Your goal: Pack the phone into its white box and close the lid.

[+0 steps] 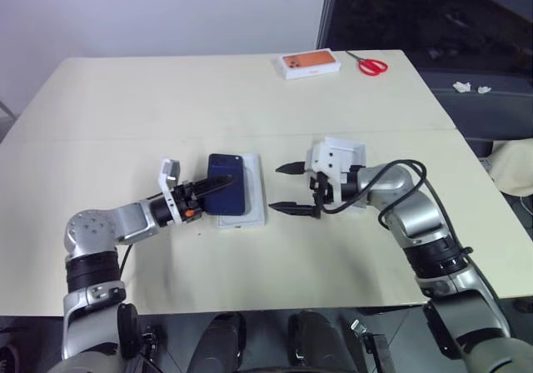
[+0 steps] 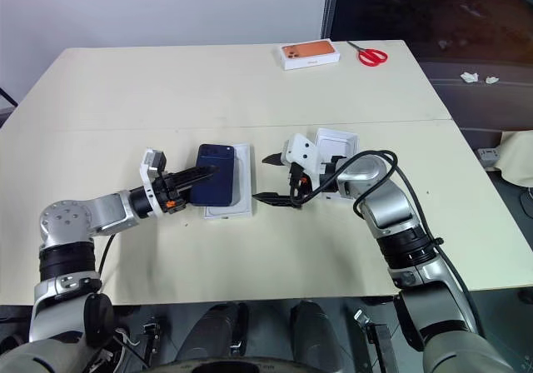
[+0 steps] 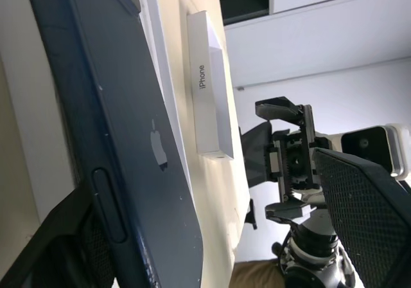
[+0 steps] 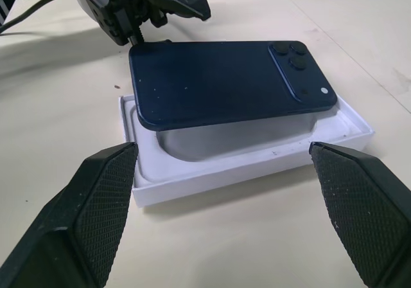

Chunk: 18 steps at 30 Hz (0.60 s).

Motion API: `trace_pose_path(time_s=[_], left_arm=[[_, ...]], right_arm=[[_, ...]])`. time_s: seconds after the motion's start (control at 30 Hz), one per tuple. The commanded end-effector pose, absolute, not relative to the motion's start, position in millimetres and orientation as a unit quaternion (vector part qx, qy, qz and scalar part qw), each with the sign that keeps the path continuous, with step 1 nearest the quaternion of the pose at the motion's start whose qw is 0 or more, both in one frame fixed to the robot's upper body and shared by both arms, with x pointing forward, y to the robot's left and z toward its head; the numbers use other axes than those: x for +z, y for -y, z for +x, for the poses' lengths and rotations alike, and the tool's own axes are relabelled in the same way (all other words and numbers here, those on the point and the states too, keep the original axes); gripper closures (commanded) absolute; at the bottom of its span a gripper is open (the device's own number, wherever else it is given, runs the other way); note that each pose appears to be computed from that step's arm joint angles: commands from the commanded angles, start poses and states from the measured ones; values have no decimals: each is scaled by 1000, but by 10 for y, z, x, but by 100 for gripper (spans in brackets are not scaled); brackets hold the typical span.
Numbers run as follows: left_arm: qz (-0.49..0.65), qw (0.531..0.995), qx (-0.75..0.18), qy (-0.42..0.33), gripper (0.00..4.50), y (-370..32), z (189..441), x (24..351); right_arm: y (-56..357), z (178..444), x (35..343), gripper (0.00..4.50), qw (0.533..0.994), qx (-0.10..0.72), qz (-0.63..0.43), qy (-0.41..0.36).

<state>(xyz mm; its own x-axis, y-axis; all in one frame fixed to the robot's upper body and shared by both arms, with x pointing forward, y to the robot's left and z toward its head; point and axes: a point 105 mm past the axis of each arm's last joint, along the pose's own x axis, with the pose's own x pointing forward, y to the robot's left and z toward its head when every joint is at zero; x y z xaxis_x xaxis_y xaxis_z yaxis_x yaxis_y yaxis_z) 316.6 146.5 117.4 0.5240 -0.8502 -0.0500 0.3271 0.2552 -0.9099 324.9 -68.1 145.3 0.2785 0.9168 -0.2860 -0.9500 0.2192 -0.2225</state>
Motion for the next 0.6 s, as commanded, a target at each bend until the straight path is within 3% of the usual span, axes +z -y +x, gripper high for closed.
trace_pose_path(time_s=[0.03, 0.6], left_arm=[[-431, 756, -401, -285, 6, -1446, 3161, 1198], [-389, 760, -438, -282, 6, -1349, 3065, 1366]], right_arm=[[606, 3253, 1579, 0, 774, 604, -189, -17], [528, 3296, 1576, 0, 773, 602, -198, -7]])
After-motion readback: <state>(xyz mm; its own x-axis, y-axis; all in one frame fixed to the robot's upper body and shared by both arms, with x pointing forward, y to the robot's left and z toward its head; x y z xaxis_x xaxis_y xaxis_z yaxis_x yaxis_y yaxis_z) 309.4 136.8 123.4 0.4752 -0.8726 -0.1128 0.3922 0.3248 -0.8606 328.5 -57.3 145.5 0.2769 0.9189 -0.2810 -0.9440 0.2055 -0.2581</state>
